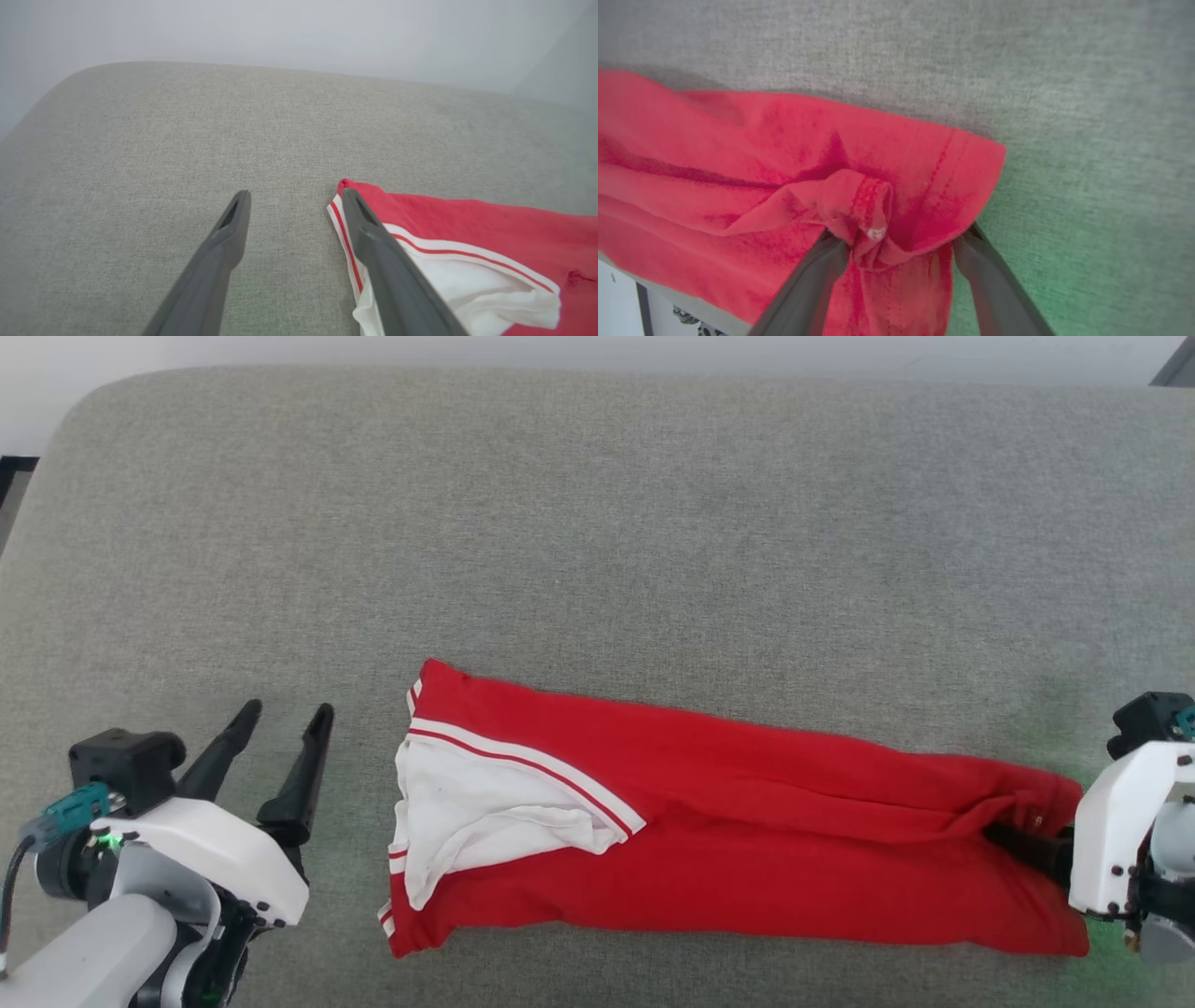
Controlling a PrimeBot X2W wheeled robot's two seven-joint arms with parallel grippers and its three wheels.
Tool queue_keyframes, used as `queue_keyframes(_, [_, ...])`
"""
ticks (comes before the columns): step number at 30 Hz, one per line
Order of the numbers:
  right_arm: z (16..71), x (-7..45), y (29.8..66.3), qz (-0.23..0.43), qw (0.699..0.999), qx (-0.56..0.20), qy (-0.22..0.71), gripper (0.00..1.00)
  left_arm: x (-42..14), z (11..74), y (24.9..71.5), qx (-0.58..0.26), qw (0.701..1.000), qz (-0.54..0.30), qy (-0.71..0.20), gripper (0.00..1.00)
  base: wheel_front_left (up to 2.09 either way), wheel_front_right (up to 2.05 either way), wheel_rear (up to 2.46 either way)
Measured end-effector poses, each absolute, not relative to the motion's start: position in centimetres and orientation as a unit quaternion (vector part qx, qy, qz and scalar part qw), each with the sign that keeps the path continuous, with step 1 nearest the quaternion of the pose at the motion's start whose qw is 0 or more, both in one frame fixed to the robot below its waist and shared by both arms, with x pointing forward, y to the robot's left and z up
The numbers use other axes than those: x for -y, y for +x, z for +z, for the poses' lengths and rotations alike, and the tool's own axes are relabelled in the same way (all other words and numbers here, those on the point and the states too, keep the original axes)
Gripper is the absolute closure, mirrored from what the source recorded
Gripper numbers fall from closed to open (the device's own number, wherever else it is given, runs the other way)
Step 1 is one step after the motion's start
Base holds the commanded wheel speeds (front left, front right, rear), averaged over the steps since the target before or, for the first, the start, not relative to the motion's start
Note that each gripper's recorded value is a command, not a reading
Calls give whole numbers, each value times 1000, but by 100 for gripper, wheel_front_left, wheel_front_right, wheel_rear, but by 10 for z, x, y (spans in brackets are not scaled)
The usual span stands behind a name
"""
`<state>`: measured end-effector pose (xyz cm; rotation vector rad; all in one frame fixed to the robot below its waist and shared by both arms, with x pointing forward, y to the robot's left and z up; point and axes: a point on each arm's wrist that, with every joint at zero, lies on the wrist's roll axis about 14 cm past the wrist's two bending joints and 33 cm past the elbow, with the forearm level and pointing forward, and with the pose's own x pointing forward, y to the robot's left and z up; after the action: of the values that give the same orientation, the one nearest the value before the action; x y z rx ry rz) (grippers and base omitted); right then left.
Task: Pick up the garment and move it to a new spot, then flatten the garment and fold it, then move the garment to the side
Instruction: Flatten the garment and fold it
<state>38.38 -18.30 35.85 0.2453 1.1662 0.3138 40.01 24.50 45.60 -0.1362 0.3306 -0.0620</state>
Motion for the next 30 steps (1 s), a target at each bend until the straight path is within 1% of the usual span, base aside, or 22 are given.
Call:
queue_keyframes(1, [360, 179, 384, 155, 809, -554, 125, 99, -247, 455, 399, -163, 983, -25, -76, 0, 0, 0, 0])
queue_keyframes(3, [362, 169, 383, 171, 798, -557, 153, 100, -251, 462, 402, -140, 987, -14, -76, 0, 0, 0, 0])
queue_keyframes(4, [362, 169, 383, 171, 798, -557, 153, 100, -251, 462, 402, -140, 987, -14, -76, 0, 0, 0, 0])
queue_keyframes(7, [371, 143, 382, 206, 789, -546, 191, 100, -259, 466, 400, -116, 989, 5, -88, 0, 0, 0, 0])
queue_keyframes(10, [381, 147, 387, 209, 796, -530, 201, 100, -263, 461, 392, -108, 990, 14, -94, 0, 0, 0, 0])
queue_keyframes(12, [388, 157, 392, 201, 808, -518, 198, 100, -264, 462, 389, -97, 989, 17, -105, 0, 0, 0, 0])
queue_keyframes(17, [404, 197, 404, 159, 837, -487, 194, 100, -263, 459, 384, -78, 989, 21, -120, 0, 0, 0, 0])
queue_keyframes(19, [409, 217, 407, 134, 848, -475, 194, 100, -264, 458, 383, -70, 989, 28, -131, 0, 0, 0, 0])
queue_keyframes(25, [425, 281, 416, 53, 878, -440, 179, 100, -255, 457, 384, -55, 989, 16, -133, 0, 0, 0, 0])
queue_keyframes(30, [435, 334, 417, -20, 893, -423, 156, 100, -251, 458, 388, -43, 990, 14, -134, 0, 0, 0, 0])
